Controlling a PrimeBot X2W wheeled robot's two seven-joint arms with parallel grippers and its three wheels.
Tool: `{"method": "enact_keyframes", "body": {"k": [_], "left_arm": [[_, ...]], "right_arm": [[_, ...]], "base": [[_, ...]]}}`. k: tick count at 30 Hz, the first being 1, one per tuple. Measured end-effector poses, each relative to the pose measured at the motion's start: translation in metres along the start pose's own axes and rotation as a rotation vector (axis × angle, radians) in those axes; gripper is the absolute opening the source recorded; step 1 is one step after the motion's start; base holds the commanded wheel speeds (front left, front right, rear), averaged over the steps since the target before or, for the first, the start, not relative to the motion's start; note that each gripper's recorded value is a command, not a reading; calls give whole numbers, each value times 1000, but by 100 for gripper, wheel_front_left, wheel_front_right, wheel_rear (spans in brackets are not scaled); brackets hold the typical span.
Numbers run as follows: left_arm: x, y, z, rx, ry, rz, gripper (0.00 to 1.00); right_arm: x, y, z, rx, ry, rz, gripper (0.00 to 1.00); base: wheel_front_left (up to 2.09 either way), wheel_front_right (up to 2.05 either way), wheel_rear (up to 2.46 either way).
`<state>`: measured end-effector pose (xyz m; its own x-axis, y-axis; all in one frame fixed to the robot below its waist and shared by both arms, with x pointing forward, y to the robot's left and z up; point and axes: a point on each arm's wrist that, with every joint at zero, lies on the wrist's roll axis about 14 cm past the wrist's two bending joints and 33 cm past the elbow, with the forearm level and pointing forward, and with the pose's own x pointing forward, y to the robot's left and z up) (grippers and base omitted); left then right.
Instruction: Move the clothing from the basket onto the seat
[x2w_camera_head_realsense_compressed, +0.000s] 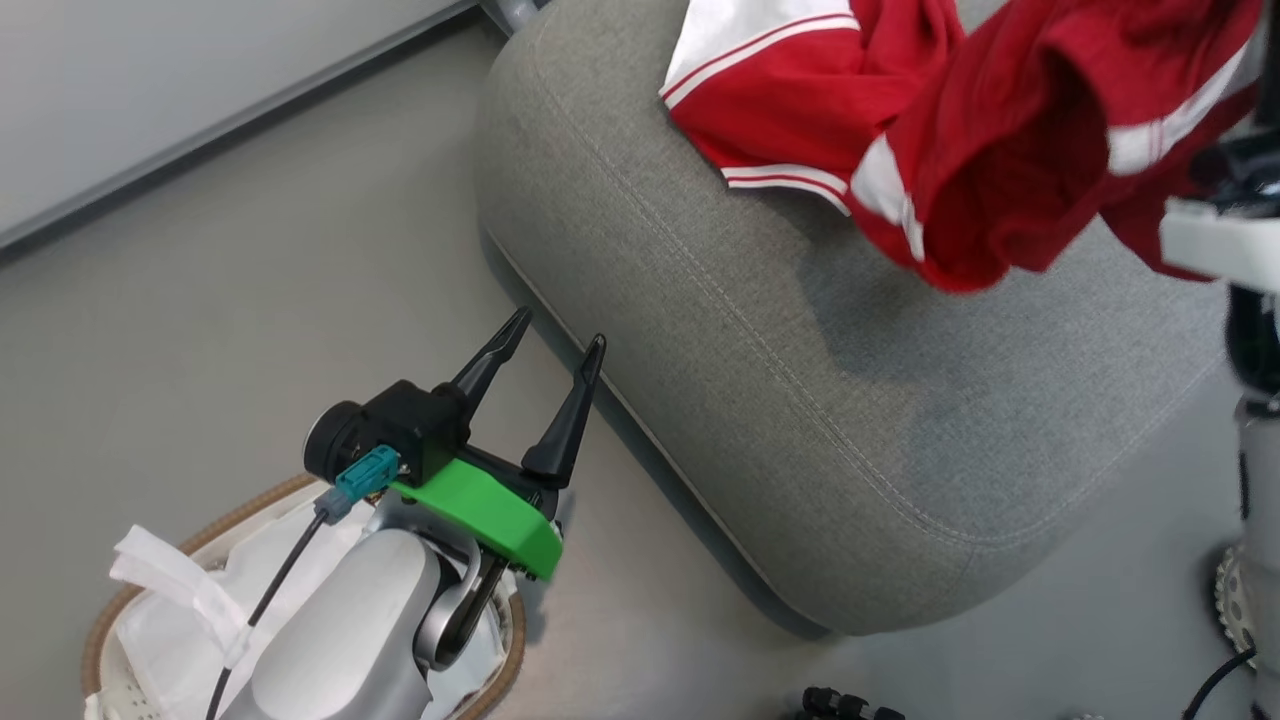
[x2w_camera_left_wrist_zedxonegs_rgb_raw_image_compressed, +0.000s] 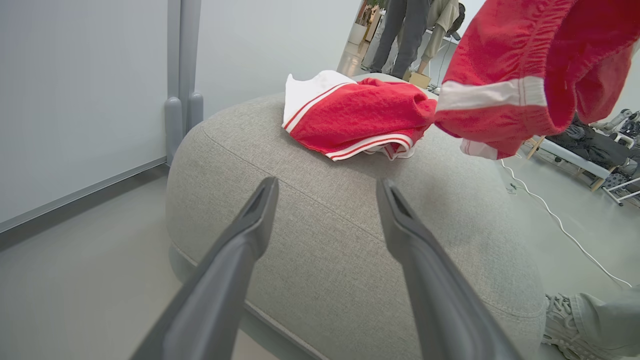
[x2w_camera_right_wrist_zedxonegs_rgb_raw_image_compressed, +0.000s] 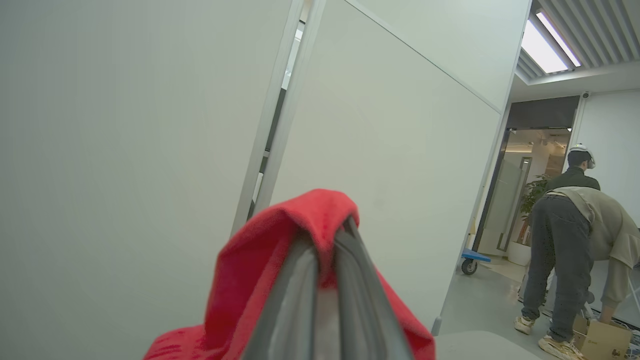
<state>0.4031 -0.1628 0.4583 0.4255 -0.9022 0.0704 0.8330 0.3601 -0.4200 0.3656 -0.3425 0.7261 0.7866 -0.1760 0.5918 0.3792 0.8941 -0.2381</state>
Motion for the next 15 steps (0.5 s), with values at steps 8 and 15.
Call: {"method": "enact_keyframes", "body": {"k": [8,15], "left_arm": [[7,25,-16,-26,7,-26,100],[0,55,-25,-44,7,19,100]], "right_arm": [[67,-14,-46,-226,60,41,0],[105,-20,-108,-282,167,12,0]], "base": [[0,0,0],[0,0,0]]}}
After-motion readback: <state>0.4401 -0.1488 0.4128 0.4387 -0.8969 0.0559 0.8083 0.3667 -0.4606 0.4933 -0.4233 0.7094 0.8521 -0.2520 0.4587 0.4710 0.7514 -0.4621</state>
